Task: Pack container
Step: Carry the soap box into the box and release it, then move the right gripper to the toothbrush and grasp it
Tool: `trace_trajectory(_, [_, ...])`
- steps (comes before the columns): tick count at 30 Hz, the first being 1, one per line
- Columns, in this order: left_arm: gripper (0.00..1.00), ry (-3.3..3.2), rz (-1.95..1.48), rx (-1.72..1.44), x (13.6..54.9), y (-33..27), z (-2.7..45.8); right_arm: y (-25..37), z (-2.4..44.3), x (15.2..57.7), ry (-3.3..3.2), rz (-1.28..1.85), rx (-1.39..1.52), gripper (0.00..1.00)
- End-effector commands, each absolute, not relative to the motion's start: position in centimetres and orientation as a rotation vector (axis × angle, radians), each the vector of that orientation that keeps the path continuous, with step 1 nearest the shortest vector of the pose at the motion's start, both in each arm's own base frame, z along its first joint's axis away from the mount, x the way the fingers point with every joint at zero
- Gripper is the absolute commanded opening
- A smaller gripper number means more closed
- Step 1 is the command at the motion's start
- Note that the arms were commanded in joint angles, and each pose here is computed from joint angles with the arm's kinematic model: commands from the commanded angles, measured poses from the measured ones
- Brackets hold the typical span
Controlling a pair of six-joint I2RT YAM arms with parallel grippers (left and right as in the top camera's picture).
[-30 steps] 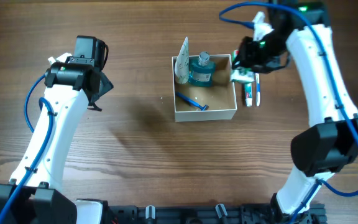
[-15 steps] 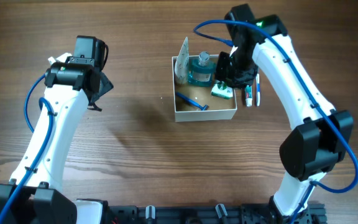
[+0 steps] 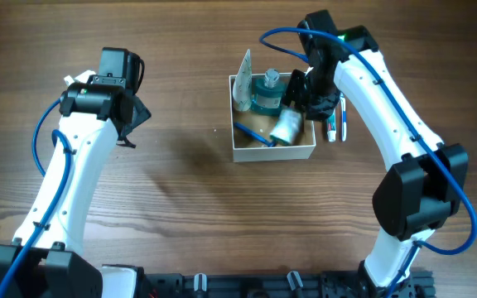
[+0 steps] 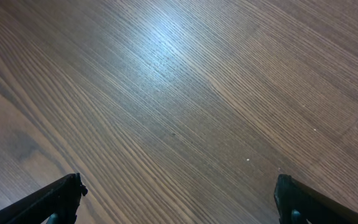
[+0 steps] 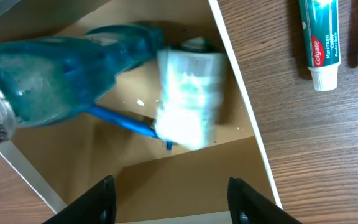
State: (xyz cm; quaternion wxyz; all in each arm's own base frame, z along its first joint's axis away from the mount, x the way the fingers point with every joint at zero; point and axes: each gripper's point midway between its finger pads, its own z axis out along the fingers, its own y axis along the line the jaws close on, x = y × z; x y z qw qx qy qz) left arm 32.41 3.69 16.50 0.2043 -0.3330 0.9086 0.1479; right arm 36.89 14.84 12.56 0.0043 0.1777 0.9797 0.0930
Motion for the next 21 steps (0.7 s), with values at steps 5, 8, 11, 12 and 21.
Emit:
trace_trajectory(5, [1.00, 2.521, 0.435, -0.954, 32.3, 4.1, 16.3, 14.2, 12.8, 37.1, 3.055, 0.275, 0.568, 0.63])
trace_trajectory(8, [1.00, 2.521, 0.435, -0.954, 32.3, 4.1, 16.3, 12.8, 13.8, 37.7, 3.036, 0.281, 0.564, 0.65])
trace_trajectory(11, [1.00, 2.521, 0.435, -0.954, 32.3, 4.1, 16.3, 10.7, 15.4, 38.5, 2.999, 0.292, 0.545, 0.69])
trace_trajectory(12, [1.00, 2.521, 0.435, -0.954, 32.3, 4.1, 16.3, 9.8, 16.1, 38.7, 2.979, 0.297, 0.536, 0.71])
trace_trajectory(21, [1.00, 2.521, 0.435, -0.954, 32.3, 4.1, 16.3, 2.2, 18.2, 40.7, 2.879, 0.224, 0.039, 0.86])
